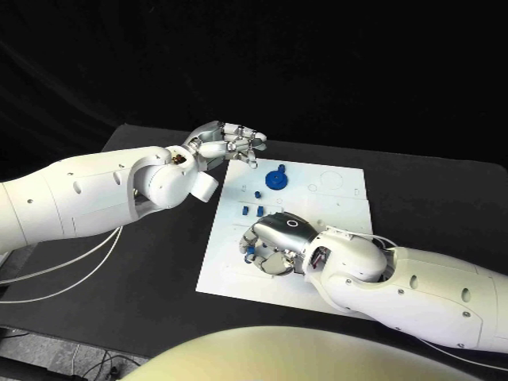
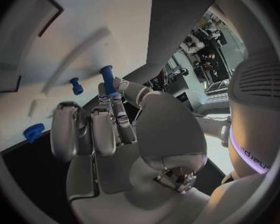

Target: Assemble the parts on the task board

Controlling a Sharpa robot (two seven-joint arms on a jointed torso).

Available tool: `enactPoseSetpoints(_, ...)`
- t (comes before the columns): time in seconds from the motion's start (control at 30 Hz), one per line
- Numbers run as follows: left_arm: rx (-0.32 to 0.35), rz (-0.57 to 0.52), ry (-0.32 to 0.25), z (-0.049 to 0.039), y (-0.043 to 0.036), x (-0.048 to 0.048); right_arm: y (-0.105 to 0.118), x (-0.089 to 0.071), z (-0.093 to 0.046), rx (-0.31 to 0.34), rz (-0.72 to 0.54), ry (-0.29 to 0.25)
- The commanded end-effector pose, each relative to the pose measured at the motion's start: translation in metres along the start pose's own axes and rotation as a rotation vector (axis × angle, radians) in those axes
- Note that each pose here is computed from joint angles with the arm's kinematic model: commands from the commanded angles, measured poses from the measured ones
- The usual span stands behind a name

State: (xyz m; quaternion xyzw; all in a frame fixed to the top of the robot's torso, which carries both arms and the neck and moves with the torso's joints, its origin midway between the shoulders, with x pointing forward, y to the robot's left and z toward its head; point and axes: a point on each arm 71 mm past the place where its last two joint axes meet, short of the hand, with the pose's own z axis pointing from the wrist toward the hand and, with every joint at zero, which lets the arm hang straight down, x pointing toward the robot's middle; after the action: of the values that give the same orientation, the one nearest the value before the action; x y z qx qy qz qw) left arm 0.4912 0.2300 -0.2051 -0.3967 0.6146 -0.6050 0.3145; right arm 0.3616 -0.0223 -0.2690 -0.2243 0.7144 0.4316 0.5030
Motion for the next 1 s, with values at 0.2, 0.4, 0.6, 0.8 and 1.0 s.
enactPoseSetpoints(0.2,0.009,-0.008,0.007,0.0004,-0.0012,0.0016,0.002,0.007,0.0,-0.023,-0.002,0.057)
enactPoseSetpoints(0.4,0.005,-0.007,0.004,-0.0001,-0.001,0.0008,0.001,0.005,-0.002,-0.026,0.007,0.026)
enactPoseSetpoints(0.6,0.003,-0.007,0.003,-0.0005,-0.0009,0.0002,0.0,-0.001,-0.005,-0.024,0.015,-0.047)
enactPoseSetpoints(0.8,0.0,-0.006,-0.001,-0.0012,-0.0008,-0.0016,-0.004,-0.01,-0.014,-0.02,0.047,-0.151)
enactPoseSetpoints(1.0,-0.005,-0.006,0.0,-0.002,-0.0004,-0.003,-0.011,-0.026,-0.033,-0.023,0.103,-0.239)
